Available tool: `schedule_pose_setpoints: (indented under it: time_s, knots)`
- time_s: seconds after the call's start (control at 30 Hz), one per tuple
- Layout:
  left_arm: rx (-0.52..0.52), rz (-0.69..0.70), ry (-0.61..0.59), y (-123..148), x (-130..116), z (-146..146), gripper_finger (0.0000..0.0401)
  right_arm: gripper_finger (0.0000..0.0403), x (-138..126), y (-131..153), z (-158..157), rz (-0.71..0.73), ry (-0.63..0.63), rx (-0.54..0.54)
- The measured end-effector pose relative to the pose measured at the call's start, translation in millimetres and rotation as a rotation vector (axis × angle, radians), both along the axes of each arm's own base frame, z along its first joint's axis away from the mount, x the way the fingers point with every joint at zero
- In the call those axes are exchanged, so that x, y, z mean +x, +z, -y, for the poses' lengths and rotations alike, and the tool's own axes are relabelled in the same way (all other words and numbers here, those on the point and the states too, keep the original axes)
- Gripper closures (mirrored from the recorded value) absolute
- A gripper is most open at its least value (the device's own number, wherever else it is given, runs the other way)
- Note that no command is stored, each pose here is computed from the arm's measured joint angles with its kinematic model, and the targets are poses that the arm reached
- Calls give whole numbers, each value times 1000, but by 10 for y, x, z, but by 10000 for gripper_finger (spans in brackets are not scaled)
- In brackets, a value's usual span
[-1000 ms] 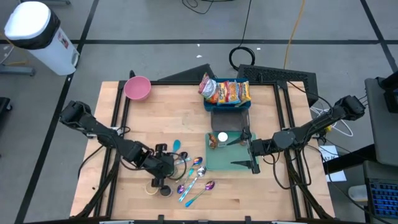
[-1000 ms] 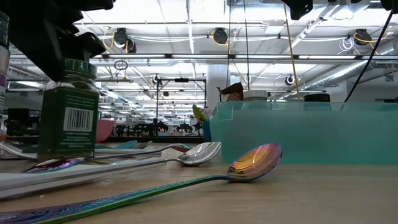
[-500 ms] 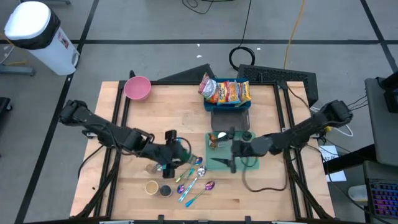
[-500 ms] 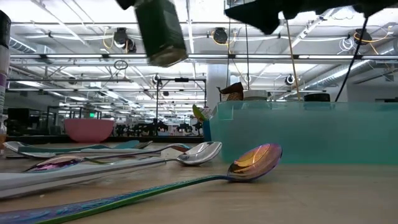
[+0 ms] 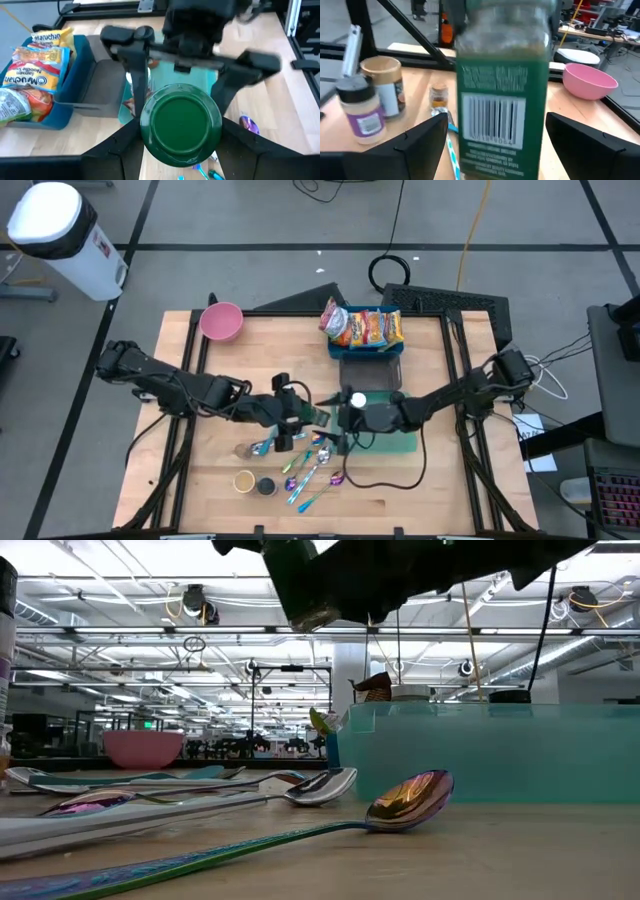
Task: Pick & Place Food Item
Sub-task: Put the green seasoning bottle into the green bin
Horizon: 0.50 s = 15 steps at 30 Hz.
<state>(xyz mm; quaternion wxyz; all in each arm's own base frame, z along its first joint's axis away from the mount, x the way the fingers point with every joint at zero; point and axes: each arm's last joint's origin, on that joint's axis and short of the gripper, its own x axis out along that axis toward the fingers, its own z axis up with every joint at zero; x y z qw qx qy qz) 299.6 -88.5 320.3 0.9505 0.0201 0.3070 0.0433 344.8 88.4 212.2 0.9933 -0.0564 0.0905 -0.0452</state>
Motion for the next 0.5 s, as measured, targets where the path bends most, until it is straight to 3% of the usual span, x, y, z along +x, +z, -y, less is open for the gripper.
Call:
schedule_pose_setpoints:
  time_s: [0.17, 0.3, 0.4, 0.5]
  knots:
    - [11, 15, -8, 13, 8, 5, 194, 129, 5, 21, 25, 4, -21, -19]
    - [19, 38, -31, 71, -20, -3, 138, 213, -67, 136, -13, 12, -6, -21]
    - [-9, 59, -20, 159, -121, -24, 91, 214, -175, 284, -33, 5, 2, -17]
    - [28, 118, -17, 140, -238, -4, 56, 214, -316, 416, -59, -22, 1, -30]
